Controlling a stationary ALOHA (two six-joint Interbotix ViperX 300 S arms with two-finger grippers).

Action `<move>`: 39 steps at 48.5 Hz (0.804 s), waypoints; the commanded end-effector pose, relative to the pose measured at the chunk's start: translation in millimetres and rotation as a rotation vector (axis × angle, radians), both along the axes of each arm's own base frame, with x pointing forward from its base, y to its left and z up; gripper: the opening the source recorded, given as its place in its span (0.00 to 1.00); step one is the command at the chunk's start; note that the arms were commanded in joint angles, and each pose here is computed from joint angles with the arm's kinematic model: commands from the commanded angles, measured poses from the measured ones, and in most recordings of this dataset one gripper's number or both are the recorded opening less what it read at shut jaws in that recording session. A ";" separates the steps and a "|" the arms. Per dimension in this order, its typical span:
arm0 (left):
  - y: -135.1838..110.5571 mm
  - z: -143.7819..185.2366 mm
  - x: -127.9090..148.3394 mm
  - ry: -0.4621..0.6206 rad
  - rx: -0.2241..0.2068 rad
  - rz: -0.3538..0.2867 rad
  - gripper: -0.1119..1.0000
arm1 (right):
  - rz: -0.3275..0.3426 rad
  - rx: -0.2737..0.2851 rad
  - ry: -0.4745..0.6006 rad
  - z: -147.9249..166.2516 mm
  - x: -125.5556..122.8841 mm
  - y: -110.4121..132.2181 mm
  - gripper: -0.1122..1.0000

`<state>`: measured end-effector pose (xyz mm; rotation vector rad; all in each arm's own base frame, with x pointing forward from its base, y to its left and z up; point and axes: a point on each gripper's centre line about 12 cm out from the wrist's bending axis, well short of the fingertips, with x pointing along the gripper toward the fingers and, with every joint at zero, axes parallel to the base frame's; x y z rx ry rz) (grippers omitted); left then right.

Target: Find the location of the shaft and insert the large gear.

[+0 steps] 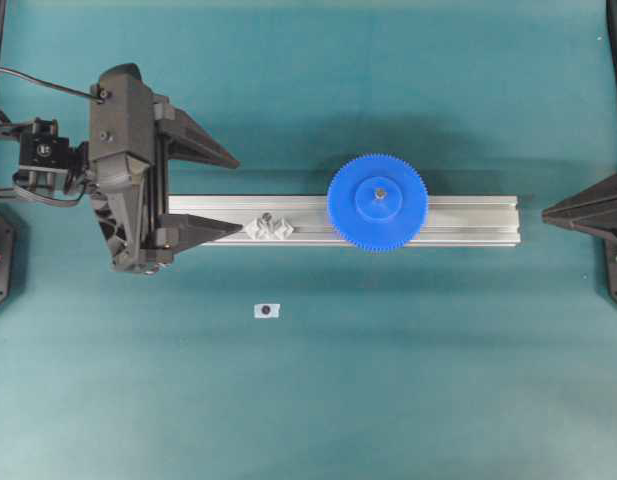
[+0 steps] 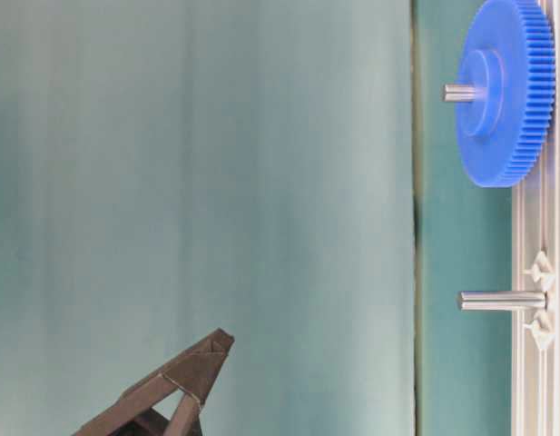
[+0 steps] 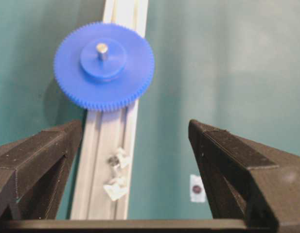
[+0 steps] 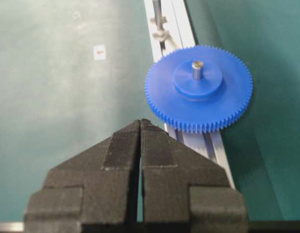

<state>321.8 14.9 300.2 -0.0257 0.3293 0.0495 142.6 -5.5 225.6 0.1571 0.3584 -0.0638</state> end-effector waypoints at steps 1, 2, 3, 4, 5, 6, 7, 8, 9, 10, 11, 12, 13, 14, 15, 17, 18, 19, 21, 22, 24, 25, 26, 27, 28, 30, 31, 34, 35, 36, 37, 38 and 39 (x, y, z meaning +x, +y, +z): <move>-1.0 8.2 -0.4 -0.029 0.004 -0.004 0.91 | -0.005 0.005 -0.009 3.5 1.7 -0.4 0.09; -0.5 8.2 -0.5 -0.029 0.004 -0.003 0.91 | -0.005 0.005 -0.011 3.7 1.6 -0.4 0.09; -1.0 7.7 -0.2 -0.027 0.004 -0.004 0.91 | -0.005 0.005 -0.011 4.2 1.6 -0.4 0.09; -0.5 8.2 -0.5 -0.029 0.004 -0.003 0.91 | -0.005 0.005 -0.011 4.1 1.8 -0.4 0.09; -0.5 7.7 -0.2 -0.027 0.004 -0.003 0.91 | -0.005 0.005 -0.011 3.7 1.6 -0.4 0.09; -1.0 7.7 -0.2 -0.027 0.004 -0.004 0.91 | -0.005 0.005 -0.009 3.5 1.7 -0.4 0.09; -1.0 7.2 0.1 -0.026 0.003 -0.004 0.91 | -0.005 0.005 -0.009 3.5 1.7 -0.4 0.09; -0.5 7.2 0.1 -0.026 0.003 -0.002 0.91 | -0.005 0.005 -0.009 3.5 1.7 -0.4 0.09; -0.5 7.4 0.2 -0.028 0.003 -0.002 0.91 | -0.005 0.005 -0.011 3.7 1.6 -0.4 0.09; -1.0 7.4 0.2 -0.028 0.001 -0.003 0.91 | -0.005 0.005 -0.011 3.7 1.6 -0.4 0.09; -0.5 7.5 0.2 -0.029 0.001 -0.002 0.91 | -0.005 0.005 -0.011 3.7 1.6 -0.4 0.09; -1.0 7.7 0.3 -0.031 0.001 -0.003 0.91 | -0.005 0.005 -0.011 3.7 1.6 -0.4 0.09; -1.0 7.9 0.3 -0.032 0.001 -0.003 0.91 | -0.005 0.005 -0.011 3.7 1.6 -0.4 0.09; -1.0 7.6 0.7 -0.032 -0.003 -0.002 0.91 | -0.005 0.005 -0.011 3.7 1.6 -0.4 0.09; -1.0 7.7 0.7 -0.034 -0.003 -0.002 0.91 | -0.005 0.005 -0.011 3.7 1.6 -0.4 0.09; -0.5 8.9 0.6 -0.042 -0.008 0.001 0.91 | -0.005 0.005 -0.011 3.7 1.6 -0.4 0.09; -1.0 8.2 0.9 -0.042 -0.013 0.001 0.91 | -0.005 0.005 -0.011 3.7 1.6 -0.4 0.09; -1.0 7.9 0.8 -0.044 -0.017 0.002 0.91 | -0.005 0.005 -0.011 3.7 1.6 -0.4 0.09; -1.0 7.4 0.6 -0.047 -0.023 0.004 0.91 | -0.005 0.005 -0.011 3.7 1.6 -0.4 0.09; -1.1 7.8 0.3 -0.052 -0.023 0.004 0.91 | -0.005 0.005 -0.011 3.7 1.6 -0.4 0.09; -1.1 7.3 -0.2 -0.057 -0.030 0.006 0.91 | -0.005 0.005 -0.011 3.7 1.6 -0.4 0.09; -1.1 5.8 -0.6 -0.055 -0.033 0.007 0.91 | -0.005 0.005 -0.009 3.5 1.7 -0.4 0.09; -0.7 5.4 -1.2 -0.057 -0.031 0.008 0.91 | -0.005 0.005 -0.011 3.7 1.6 -0.4 0.09; -0.7 5.6 -1.6 -0.060 -0.031 0.008 0.91 | -0.005 0.005 -0.011 3.7 1.6 -0.4 0.09; -1.2 5.2 -1.7 -0.060 -0.031 0.006 0.91 | -0.005 0.005 -0.011 3.7 1.6 -0.4 0.09; -1.2 5.2 -2.1 -0.061 -0.031 0.006 0.91 | -0.005 0.005 -0.011 3.7 1.6 -0.4 0.09; -1.2 5.1 -2.5 -0.061 -0.031 0.006 0.91 | -0.005 0.005 -0.011 3.7 1.6 -0.4 0.09; -0.8 5.6 -2.8 -0.063 -0.033 0.008 0.91 | -0.005 0.005 -0.011 3.7 1.6 -0.4 0.09; -0.8 6.1 -3.1 -0.064 -0.031 0.008 0.91 | -0.005 0.005 -0.011 3.7 1.6 -0.4 0.09; -1.3 6.1 -3.1 -0.064 -0.033 0.007 0.91 | -0.005 0.005 -0.009 3.5 1.7 -0.4 0.09; -0.8 6.1 -3.1 -0.064 -0.033 0.008 0.91 | -0.005 0.005 -0.011 3.7 1.6 -0.4 0.09; -0.8 6.1 -3.1 -0.064 -0.031 0.008 0.91 | -0.005 0.005 -0.011 3.7 1.6 -0.4 0.09; -1.3 6.1 -3.1 -0.064 -0.033 0.007 0.91 | -0.005 0.005 -0.009 3.5 1.7 -0.4 0.09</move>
